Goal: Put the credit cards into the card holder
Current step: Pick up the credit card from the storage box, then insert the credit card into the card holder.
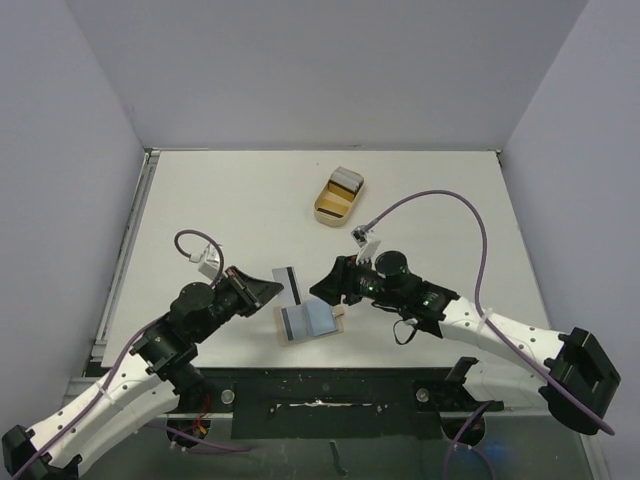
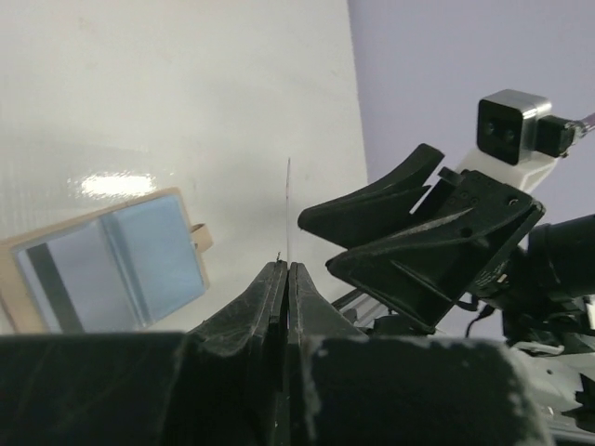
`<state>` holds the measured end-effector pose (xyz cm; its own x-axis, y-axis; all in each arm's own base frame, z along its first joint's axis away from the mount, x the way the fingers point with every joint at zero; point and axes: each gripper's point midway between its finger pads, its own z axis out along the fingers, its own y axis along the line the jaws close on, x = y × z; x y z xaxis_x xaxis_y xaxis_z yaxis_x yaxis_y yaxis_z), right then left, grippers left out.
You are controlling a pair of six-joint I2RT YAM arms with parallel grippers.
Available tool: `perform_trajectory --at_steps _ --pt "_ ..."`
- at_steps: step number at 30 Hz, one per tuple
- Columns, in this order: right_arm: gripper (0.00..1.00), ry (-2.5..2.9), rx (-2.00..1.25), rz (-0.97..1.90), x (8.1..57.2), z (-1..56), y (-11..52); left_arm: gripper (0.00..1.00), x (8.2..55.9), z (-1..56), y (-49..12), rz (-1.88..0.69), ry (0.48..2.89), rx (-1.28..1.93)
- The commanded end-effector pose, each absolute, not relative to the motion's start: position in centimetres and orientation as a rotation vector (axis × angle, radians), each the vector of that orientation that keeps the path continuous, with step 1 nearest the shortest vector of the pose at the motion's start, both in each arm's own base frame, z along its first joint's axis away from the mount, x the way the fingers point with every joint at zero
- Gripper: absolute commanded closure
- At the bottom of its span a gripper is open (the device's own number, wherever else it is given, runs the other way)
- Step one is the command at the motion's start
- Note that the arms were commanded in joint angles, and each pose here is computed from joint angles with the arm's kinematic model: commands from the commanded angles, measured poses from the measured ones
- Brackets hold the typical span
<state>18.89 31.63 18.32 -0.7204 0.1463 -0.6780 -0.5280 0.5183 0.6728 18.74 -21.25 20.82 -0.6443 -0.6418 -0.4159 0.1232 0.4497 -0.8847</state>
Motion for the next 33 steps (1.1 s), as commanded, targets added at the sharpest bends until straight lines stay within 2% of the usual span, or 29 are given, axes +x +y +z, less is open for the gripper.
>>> perform_trajectory --at_steps 1,5,17,21,26,33 --pt "0.46 2.2 -0.336 0.881 21.1 14.8 29.1 1.0 18.6 17.4 -21.1 -1.18 2.044 -0.454" --pt "0.47 2.306 -0.395 0.755 21.8 12.1 28.9 1.0 17.9 14.6 -22.0 -1.177 2.152 -0.424" --pt "0.57 2.448 -0.455 0.657 22.6 6.1 29.9 1.0 17.1 10.2 -23.7 -1.199 2.316 -0.366" --pt "0.62 2.516 -0.446 0.605 22.0 3.9 29.1 1.0 17.0 9.5 -23.2 -1.184 2.345 -0.362" --pt "0.73 2.552 -0.43 0.627 20.6 2.9 29.3 1.0 17.3 9.0 -21.9 -1.163 2.357 -0.382" --pt "0.79 2.577 -0.41 0.638 18.4 2.3 30.1 1.0 17.4 9.1 -21.3 -1.198 2.358 -0.367"
